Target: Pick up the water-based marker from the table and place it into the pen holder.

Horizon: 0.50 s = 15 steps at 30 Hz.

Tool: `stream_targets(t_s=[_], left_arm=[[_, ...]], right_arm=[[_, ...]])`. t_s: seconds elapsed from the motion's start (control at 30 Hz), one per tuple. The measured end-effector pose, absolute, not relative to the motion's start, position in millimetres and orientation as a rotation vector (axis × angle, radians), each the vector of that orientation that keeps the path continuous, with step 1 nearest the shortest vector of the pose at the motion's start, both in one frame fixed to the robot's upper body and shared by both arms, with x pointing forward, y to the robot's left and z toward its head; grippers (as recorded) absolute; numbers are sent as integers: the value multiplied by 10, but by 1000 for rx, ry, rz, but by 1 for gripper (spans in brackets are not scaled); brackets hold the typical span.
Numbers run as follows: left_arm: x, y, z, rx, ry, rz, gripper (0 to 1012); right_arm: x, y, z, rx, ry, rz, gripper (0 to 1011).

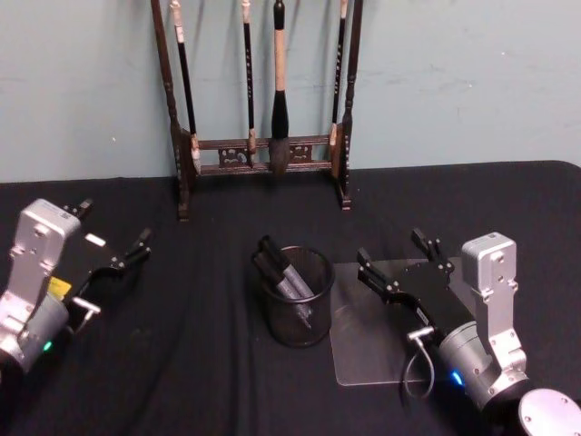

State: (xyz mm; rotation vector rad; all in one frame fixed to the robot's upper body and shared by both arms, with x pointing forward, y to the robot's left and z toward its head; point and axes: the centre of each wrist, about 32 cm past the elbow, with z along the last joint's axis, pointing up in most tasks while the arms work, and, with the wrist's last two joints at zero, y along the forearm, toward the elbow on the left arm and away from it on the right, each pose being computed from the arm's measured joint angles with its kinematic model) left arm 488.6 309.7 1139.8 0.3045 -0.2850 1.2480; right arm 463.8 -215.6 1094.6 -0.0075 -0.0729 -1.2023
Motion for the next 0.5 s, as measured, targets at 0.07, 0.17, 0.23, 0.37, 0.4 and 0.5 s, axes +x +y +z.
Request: stream_targets(t_s=[0.07,0.17,0.23,0.37,0.4,0.5], left_arm=[[4886,3097,11398,304,-285,1248,1009],[4886,3097,11398,304,-285,1248,1009],[4886,3097,11398,305,-285,1248,1009],[4886,3097,11398,304,-285,1248,1009],[4886,3097,11398,304,-285,1248,1009],[4886,3097,11398,305,-285,1248,1009]], right_arm=[[4638,-2155,10946,-8,-73,-1202,1002],[4638,-2155,10946,-8,-73,-1202,1002],[4638,-2155,10946,-7,-73,-1202,1002],[4638,-2155,10946,-8,-73,-1202,1002],[4638,-2155,10946,-8,-73,-1202,1002],[4638,-2155,10946,-8,-73,-1202,1002]])
